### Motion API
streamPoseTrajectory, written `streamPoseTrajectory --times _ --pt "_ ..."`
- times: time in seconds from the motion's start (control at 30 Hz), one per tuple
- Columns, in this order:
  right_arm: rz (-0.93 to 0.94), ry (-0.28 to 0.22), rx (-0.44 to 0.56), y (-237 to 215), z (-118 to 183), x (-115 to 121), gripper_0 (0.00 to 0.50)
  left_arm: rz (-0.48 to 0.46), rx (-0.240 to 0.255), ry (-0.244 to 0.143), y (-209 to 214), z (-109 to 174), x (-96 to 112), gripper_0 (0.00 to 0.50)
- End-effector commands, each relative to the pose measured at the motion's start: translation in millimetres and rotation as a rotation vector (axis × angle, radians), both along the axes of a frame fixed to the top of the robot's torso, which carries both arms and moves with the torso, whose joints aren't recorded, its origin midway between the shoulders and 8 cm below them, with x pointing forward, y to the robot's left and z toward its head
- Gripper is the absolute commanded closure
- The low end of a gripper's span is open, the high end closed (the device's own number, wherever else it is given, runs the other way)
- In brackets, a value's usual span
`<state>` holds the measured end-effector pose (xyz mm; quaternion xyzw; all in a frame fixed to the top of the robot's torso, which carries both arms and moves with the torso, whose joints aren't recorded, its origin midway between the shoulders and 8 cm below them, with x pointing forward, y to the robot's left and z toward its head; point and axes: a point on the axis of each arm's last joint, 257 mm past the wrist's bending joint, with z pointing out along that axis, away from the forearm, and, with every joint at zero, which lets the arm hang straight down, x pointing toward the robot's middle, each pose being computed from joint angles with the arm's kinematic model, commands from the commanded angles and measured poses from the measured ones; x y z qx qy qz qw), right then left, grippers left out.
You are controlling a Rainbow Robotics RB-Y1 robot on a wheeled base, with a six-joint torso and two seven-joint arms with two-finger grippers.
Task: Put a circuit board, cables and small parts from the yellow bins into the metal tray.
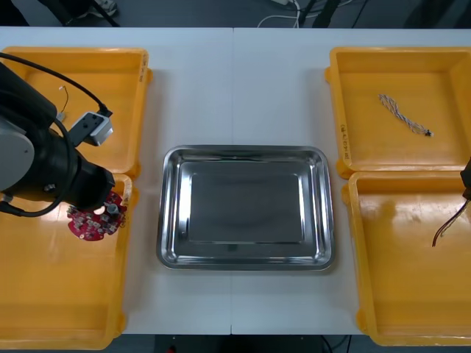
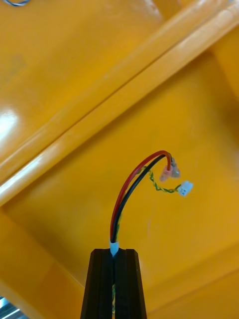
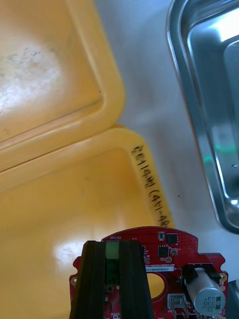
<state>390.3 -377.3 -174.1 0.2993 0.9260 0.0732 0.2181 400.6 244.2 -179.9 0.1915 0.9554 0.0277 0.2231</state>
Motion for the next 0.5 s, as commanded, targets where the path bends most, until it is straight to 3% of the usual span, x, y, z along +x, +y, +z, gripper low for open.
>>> streamPoseTrajectory --times 0.03,0.5 --pt "0.073 -0.077 -0.025 8.4 27.8 8.4 0.5 0.032 -0.056 -0.058 -38.1 15.3 9.1 0.5" --pt "0.19 -0.073 -0.107 -2.6 53.5 1.2 0.5 -0.071 -0.079 -0.073 -113.9 -0.4 12.6 0.5"
